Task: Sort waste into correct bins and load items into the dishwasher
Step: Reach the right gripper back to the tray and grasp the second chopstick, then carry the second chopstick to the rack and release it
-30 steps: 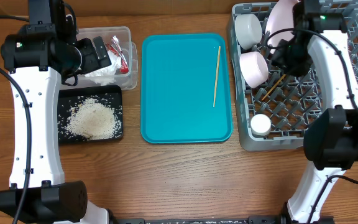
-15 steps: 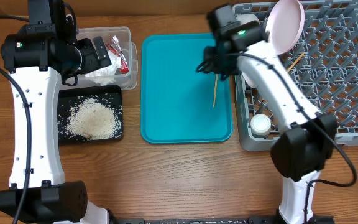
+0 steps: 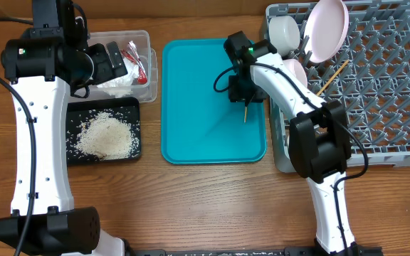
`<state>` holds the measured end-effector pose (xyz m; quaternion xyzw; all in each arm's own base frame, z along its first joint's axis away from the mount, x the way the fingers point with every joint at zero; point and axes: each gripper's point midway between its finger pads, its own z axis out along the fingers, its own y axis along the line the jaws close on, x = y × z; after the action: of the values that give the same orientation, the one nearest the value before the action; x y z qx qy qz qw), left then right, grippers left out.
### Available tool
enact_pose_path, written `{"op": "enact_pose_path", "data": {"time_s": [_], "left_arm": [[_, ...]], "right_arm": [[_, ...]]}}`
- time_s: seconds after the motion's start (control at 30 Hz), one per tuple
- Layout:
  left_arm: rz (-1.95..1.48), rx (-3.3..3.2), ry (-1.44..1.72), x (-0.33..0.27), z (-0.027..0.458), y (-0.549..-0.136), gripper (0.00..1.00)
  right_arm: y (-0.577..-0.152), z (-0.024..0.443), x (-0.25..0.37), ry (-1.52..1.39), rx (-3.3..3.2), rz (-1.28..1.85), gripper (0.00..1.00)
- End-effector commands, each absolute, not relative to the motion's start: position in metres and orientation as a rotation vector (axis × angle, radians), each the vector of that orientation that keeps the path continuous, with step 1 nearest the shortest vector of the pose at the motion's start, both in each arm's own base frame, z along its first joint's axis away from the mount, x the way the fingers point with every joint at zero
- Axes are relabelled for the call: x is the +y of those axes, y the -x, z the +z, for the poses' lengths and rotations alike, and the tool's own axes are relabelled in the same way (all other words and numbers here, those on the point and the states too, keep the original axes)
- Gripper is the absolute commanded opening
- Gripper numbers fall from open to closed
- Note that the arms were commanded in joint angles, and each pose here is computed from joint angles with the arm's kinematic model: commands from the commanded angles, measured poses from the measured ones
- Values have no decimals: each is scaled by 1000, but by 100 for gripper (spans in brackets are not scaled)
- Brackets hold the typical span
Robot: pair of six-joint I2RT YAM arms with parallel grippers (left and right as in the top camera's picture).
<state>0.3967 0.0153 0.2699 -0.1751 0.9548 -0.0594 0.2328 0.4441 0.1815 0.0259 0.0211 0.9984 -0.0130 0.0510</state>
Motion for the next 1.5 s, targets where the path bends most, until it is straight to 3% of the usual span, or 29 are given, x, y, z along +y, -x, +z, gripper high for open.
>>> {"op": "enact_pose_path", "data": {"time_s": [0.0, 0.1, 0.3, 0.43, 0.67, 1.0, 1.17, 1.33, 1.47], "left_arm": [[-156, 2613, 486, 14, 272, -398, 100], [-156, 2613, 486, 14, 272, -398, 100], [-156, 2613, 486, 14, 272, -398, 100], [-156, 2613, 486, 14, 272, -398, 100], [-156, 2613, 486, 14, 272, -398, 100], [-156, 2613, 486, 14, 272, -398, 100], [-156, 2613, 486, 14, 272, -398, 100], [-156, 2613, 486, 14, 272, -398, 100], [-156, 2613, 486, 14, 272, -398, 100]], "right_arm": [[-446, 12, 173, -85, 3051, -81, 45], [-446, 4, 169, -69, 3065, -90, 44], [-439, -17, 170, -25, 3121, -82, 32], [-438, -19, 171, -22, 3127, -82, 4], [-441, 12, 174, 23, 3110, -71, 4], [-460, 193, 169, 8, 2810, 77, 4], [-460, 264, 103, -311, 2636, 38, 4], [-462, 275, 16, -679, 2555, -4, 4], [-462, 251, -36, -940, 2547, -2, 4]]}}
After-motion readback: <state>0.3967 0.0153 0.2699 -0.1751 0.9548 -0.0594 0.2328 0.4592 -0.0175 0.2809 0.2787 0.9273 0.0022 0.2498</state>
